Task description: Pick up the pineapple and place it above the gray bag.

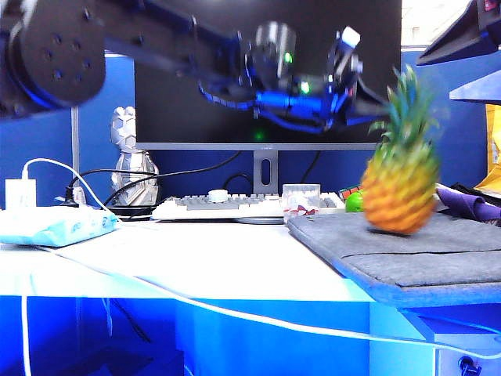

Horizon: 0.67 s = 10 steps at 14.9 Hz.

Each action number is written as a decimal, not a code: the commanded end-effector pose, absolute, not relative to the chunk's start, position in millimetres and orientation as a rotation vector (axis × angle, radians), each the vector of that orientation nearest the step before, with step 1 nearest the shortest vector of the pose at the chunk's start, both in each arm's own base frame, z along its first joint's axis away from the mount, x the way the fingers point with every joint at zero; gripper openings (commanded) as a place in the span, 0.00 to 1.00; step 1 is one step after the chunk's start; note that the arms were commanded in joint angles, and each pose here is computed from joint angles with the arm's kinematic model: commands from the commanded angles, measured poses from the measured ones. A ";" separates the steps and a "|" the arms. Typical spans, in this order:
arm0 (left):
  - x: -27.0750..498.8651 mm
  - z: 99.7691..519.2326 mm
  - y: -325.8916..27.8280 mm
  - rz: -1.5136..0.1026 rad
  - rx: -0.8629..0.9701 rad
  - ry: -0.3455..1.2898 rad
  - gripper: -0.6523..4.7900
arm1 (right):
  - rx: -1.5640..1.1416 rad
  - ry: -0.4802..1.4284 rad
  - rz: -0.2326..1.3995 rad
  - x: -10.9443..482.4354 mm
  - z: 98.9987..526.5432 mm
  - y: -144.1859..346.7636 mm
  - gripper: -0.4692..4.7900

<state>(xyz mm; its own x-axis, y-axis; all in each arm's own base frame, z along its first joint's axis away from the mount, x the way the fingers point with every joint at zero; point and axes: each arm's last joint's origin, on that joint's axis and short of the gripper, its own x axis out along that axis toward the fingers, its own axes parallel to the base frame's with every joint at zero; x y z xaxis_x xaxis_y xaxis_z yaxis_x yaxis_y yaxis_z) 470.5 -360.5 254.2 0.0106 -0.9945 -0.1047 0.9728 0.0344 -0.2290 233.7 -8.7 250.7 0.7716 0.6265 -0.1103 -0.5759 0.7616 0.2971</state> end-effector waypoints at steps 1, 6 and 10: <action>473.7 253.8 -361.4 -1.546 -0.102 0.194 0.11 | 0.240 0.191 0.666 233.7 253.7 -8.6 1.00; 482.9 251.8 -353.4 -1.495 -0.188 0.235 0.11 | 0.240 0.190 0.664 233.7 253.8 -8.5 1.00; 481.4 253.6 -355.8 -1.490 -0.239 0.263 0.11 | 0.239 0.190 0.662 233.9 253.7 -8.6 1.00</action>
